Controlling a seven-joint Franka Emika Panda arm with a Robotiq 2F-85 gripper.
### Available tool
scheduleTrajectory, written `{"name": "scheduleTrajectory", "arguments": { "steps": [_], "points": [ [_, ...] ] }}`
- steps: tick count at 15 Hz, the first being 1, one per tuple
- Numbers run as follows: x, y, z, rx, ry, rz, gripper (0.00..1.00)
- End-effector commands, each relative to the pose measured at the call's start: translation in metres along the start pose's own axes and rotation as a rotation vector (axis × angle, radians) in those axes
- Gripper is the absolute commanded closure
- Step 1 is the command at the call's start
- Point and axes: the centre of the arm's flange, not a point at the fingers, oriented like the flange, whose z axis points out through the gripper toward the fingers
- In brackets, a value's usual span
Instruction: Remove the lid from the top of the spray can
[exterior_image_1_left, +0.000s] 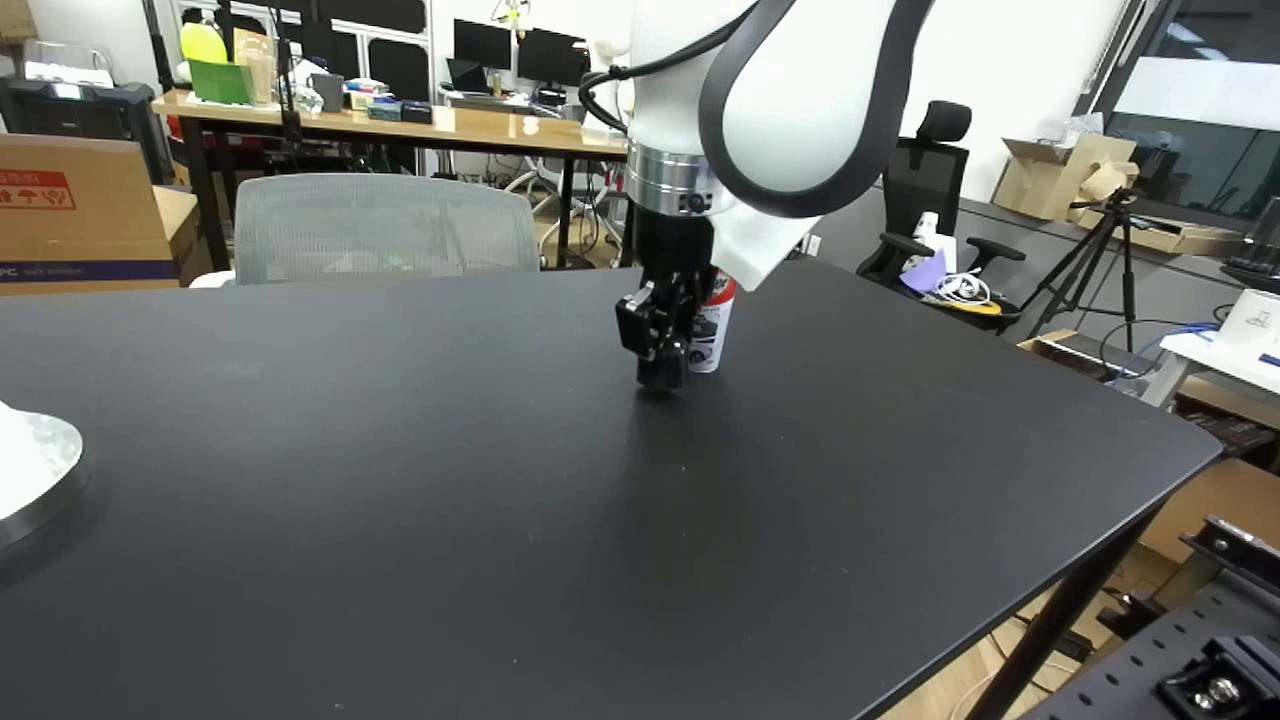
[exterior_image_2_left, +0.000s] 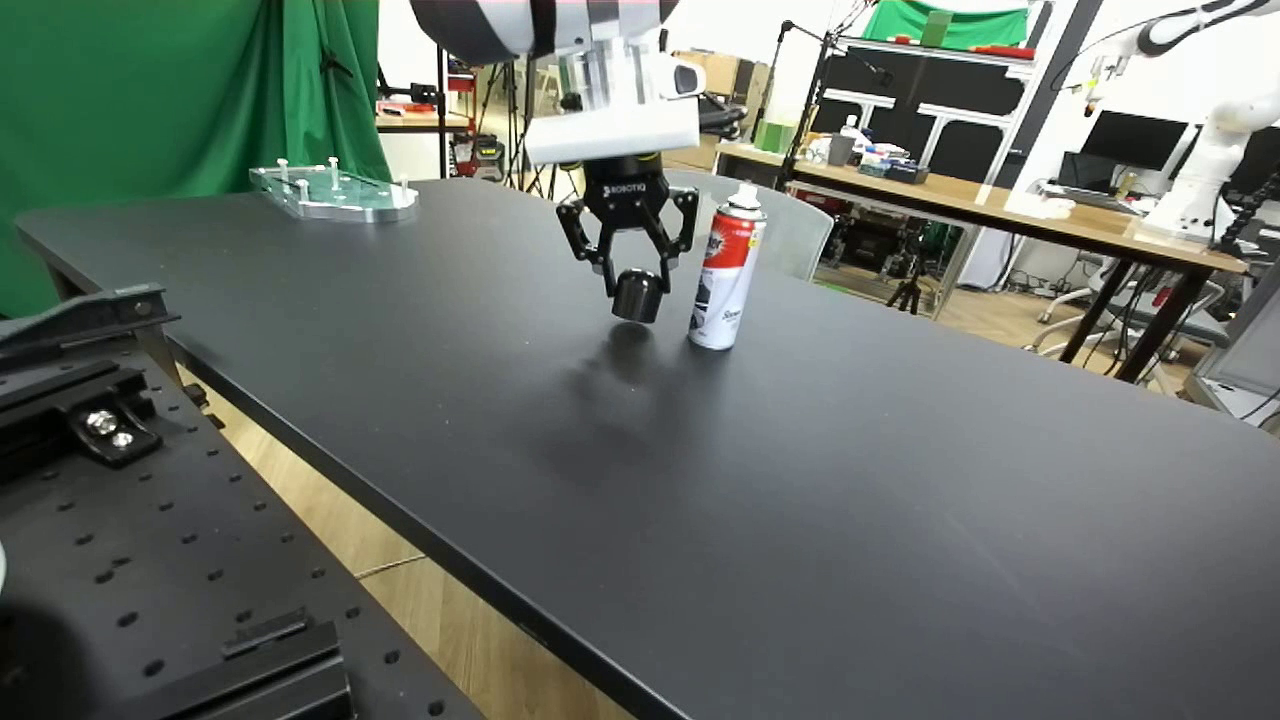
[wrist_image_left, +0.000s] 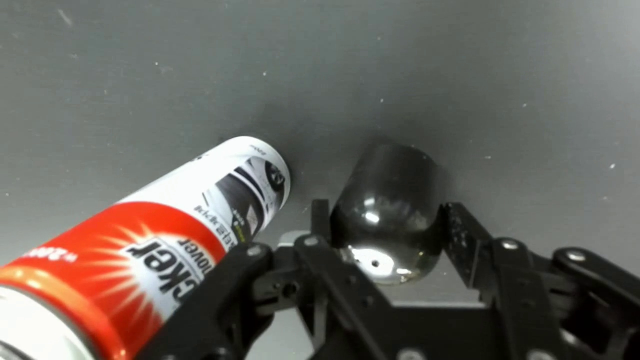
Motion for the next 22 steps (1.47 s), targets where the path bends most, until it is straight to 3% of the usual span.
{"name": "scheduleTrajectory", "arguments": {
  "steps": [1,2,3,4,6,13,18,22],
  "points": [
    [0.005,-0.004,0.01,-0.032,0.042,0.097,0.66],
    [0.006,-0.004,0.011,-0.028,0.045,0.117,0.66],
    [0.006,-0.004,0.013,-0.023,0.042,0.129,0.16],
    [0.006,-0.005,0.015,-0.021,0.038,0.135,0.16],
    [0.005,-0.007,0.017,-0.006,0.029,0.142,0.03],
    [0.01,-0.019,0.004,0.046,0.027,0.152,0.0],
    [0.023,-0.019,-0.029,0.002,0.08,0.151,0.0],
    [0.029,-0.008,-0.053,-0.016,0.044,0.17,0.0]
  ]
}}
